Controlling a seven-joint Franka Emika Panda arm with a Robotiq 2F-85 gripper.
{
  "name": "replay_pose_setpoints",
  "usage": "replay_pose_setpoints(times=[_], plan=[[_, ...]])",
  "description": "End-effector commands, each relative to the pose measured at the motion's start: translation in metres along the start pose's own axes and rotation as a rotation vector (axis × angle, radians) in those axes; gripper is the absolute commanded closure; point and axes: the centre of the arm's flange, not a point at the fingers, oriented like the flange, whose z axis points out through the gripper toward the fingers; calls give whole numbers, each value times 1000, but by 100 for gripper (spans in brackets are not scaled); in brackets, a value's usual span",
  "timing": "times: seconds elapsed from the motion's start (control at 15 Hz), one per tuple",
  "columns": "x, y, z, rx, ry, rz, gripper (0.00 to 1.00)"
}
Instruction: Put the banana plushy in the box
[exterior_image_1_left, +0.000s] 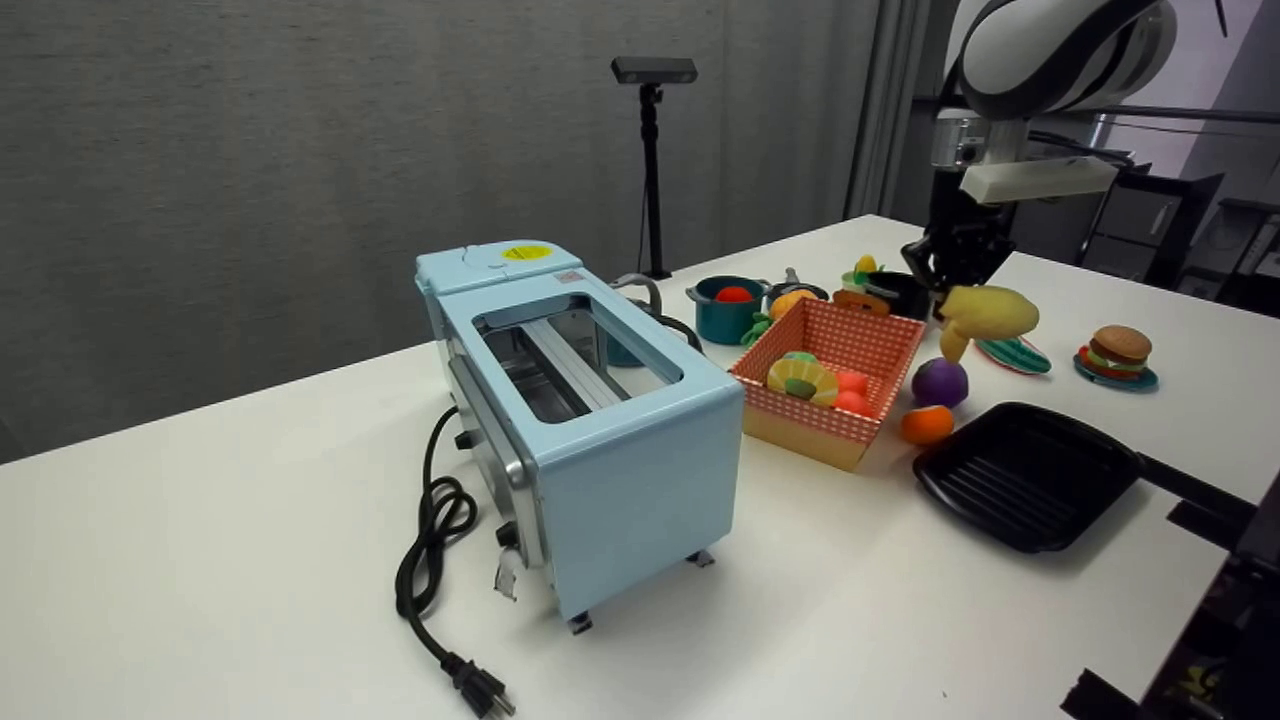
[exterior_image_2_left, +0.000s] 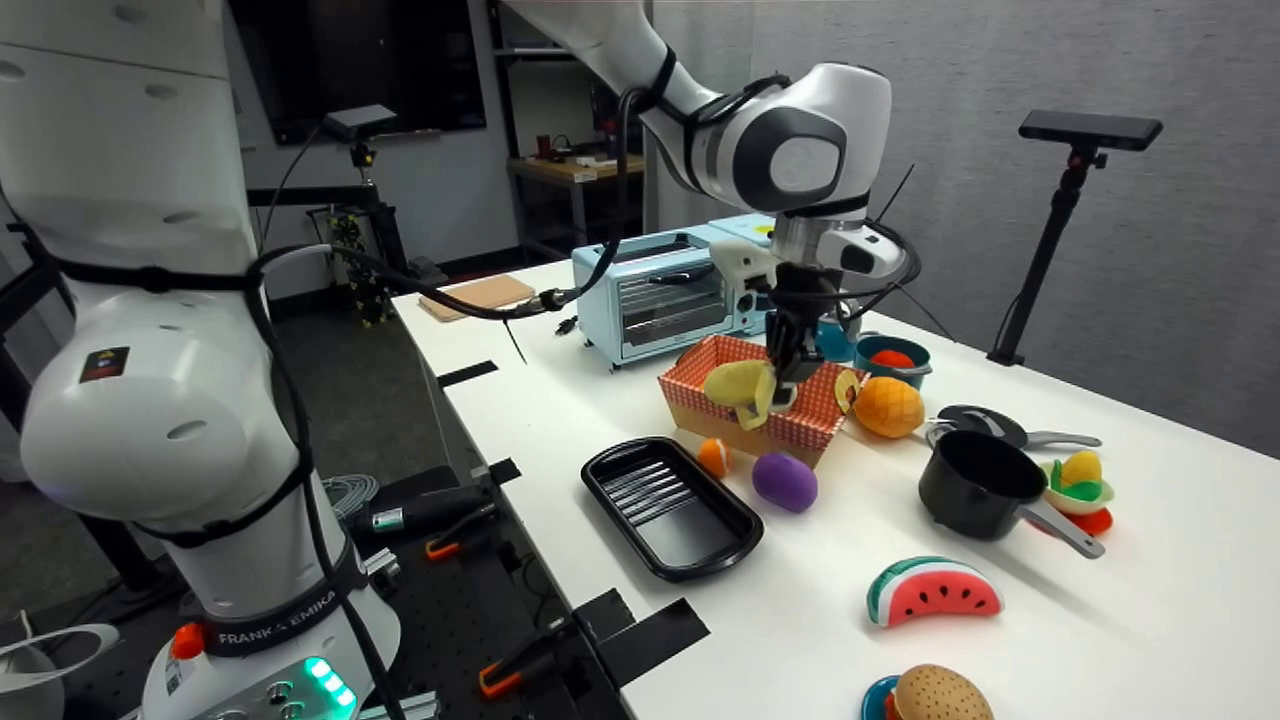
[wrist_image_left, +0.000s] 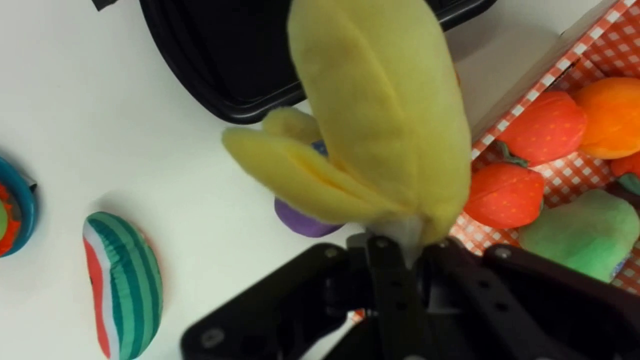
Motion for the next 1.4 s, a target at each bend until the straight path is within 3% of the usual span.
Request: replay_pose_setpoints(times=[0.0, 0.47, 0.93, 1.0, 1.07, 1.13, 1.2, 1.33], plan=[[7, -20, -9, -41, -12, -32, 98], [40, -65, -26, -49, 9, -94, 98], [82, -61, -31, -44, 3, -69, 98], [86, -58, -29, -39, -5, -56, 88], [90, -56, -28, -41, -12, -49, 67], [69, -56, -23, -37, 15, -62, 89], [73, -53, -21, -40, 11, -56, 88], [78, -52, -19, -42, 9, -52, 73]])
